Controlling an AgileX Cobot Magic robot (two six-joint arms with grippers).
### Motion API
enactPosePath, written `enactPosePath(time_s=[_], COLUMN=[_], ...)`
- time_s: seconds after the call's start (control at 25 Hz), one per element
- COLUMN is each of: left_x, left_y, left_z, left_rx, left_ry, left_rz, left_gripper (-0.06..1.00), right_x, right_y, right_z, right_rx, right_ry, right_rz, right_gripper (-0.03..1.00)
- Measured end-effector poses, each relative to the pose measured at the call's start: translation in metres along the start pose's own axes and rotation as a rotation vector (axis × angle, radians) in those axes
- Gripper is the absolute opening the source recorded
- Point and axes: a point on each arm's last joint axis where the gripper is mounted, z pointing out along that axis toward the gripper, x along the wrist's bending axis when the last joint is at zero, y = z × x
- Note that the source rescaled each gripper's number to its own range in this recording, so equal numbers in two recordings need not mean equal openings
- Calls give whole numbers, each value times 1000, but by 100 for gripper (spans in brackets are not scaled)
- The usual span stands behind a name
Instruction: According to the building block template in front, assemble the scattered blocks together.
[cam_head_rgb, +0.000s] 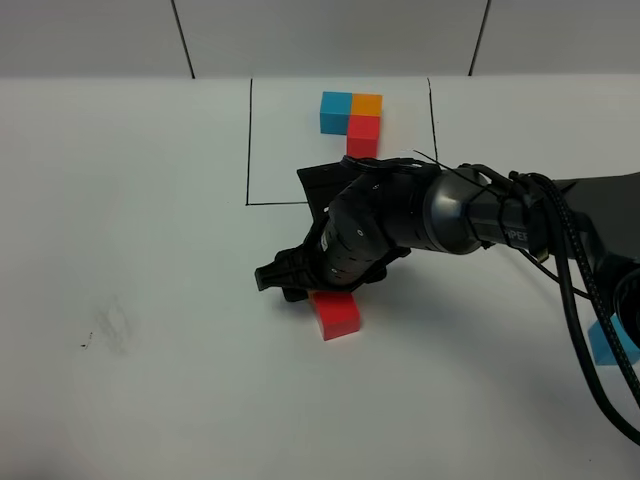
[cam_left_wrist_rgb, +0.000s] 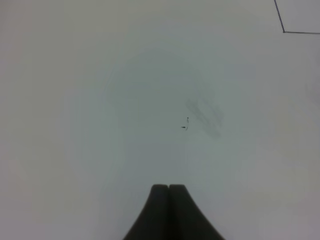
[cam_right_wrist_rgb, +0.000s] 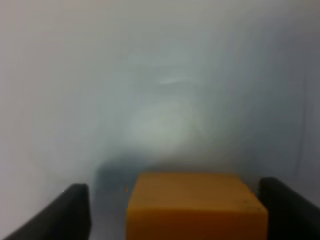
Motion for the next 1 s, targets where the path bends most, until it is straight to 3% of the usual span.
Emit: enactPosePath(time_s=[0.16,0.28,0.6,1.0], left_x=[0,0,0,0], left_y=[0,0,0,0], left_z=[0,0,0,0], left_rx=[0,0,0,0], left_ry=[0,0,0,0], left_rz=[0,0,0,0], left_gripper=[0,0,0,0], right_x=[0,0,1,3], right_y=[1,1,7,24], right_z=[0,0,-13,-81], right_rx=[-6,-12,-26,-154], right_ry=[-1,-2,-8,-14], right_rz=[-52,-81,-104,-171], right_gripper=[93,99,96,92])
